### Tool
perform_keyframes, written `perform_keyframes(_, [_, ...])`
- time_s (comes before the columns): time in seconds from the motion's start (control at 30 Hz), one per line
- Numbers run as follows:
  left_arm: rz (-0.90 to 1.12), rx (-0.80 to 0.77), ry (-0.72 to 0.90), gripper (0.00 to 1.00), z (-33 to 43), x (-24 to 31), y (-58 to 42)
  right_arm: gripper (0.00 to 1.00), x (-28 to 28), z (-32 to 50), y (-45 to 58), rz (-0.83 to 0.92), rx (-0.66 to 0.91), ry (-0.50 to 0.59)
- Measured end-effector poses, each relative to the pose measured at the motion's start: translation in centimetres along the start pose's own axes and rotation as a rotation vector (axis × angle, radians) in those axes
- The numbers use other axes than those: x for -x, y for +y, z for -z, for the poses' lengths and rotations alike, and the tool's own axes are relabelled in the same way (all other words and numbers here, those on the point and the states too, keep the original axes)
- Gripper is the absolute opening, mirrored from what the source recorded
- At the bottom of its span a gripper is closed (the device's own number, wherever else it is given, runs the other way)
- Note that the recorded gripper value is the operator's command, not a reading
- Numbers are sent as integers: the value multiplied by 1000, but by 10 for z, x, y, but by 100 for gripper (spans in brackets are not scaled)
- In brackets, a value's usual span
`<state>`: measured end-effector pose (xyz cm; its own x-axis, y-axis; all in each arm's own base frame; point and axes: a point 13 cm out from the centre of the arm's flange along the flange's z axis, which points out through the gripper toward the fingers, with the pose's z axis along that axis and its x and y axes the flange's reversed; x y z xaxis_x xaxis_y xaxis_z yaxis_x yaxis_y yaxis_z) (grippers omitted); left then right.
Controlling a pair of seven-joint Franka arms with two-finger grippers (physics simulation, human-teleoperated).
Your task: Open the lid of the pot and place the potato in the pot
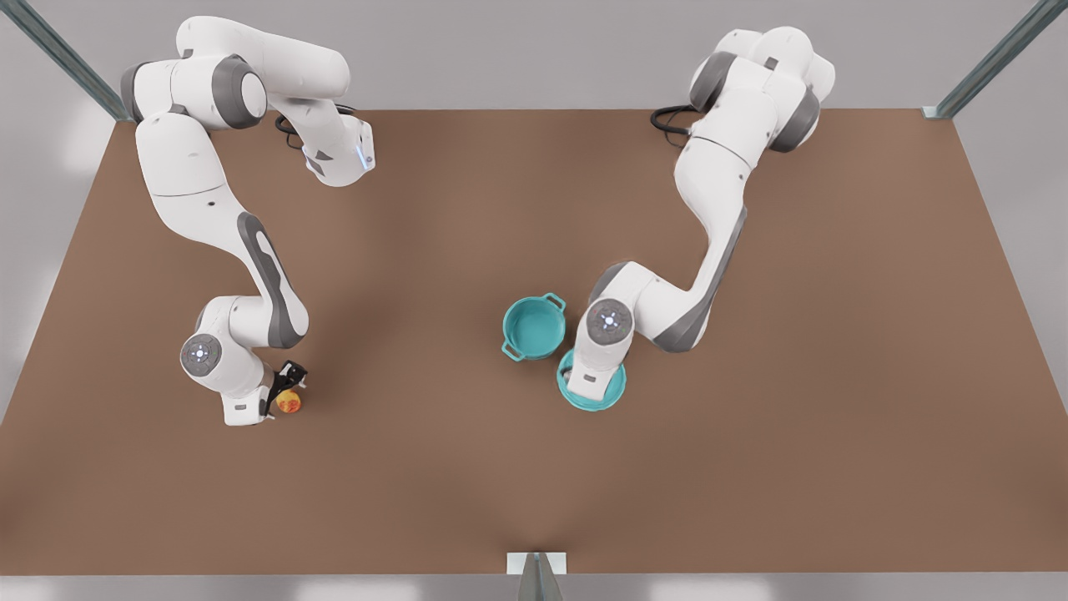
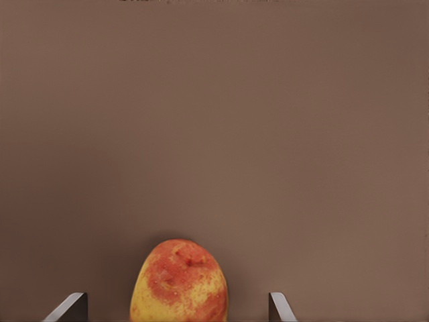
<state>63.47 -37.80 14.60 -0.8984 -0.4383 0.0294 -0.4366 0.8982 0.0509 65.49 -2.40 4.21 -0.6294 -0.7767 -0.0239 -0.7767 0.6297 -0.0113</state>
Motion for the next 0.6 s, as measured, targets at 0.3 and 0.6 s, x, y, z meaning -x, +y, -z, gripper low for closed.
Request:
perform_keyframes(0.3, [-11,34,-13,100,-95,75,50,76,0,-3,-1,24,-1,-1])
perform_keyframes(0.6, [76,-84,-111,100,269,175,306,45,1,-6,0,44,2,-2])
